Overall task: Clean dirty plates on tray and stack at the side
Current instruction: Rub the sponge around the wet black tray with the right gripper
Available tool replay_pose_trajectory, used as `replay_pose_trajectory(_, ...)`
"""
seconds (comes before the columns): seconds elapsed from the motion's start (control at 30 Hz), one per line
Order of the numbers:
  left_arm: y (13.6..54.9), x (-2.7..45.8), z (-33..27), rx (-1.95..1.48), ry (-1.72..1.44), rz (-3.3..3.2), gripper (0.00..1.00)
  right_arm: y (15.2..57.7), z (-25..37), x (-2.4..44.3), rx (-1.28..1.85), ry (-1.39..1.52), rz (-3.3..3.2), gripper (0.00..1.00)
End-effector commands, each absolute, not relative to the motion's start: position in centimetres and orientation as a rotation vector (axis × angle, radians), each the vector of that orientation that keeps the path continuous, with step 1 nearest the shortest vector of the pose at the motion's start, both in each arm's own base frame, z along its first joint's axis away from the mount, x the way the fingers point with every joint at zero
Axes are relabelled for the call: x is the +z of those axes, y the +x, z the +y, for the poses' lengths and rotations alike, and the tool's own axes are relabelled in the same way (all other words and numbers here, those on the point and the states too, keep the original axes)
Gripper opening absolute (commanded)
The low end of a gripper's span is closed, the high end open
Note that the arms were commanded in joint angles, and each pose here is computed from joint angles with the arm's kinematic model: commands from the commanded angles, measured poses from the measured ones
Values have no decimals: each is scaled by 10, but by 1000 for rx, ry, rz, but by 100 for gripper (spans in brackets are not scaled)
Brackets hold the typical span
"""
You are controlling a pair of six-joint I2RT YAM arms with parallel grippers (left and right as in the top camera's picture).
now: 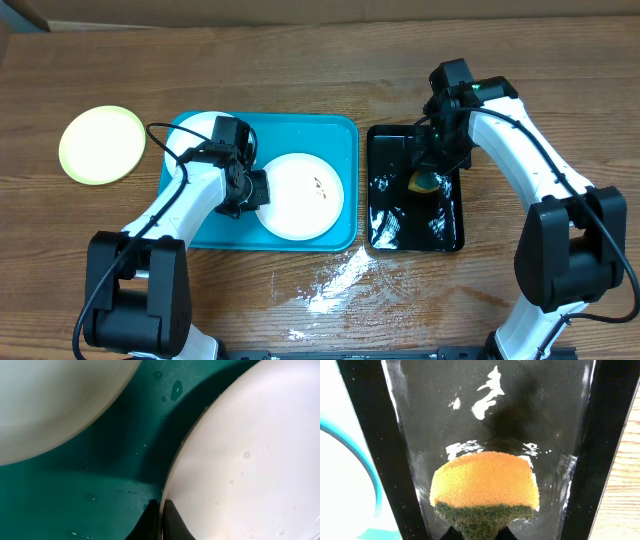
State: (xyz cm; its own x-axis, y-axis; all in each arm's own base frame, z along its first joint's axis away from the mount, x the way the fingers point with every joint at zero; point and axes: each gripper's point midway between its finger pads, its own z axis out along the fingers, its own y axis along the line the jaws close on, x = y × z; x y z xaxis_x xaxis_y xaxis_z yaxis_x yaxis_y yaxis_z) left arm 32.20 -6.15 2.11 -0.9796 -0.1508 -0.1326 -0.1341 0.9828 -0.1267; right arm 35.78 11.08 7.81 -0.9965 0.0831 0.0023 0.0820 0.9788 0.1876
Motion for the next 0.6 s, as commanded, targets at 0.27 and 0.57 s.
replay_pose_trajectory(0.27,326,24,-55,-77,-197,2978,4,353,117,90,373,144,3113,4)
replay_pose_trajectory(0.57,324,24,-63,-79,-162,2984,4,357,115,92,421,338,3102,4)
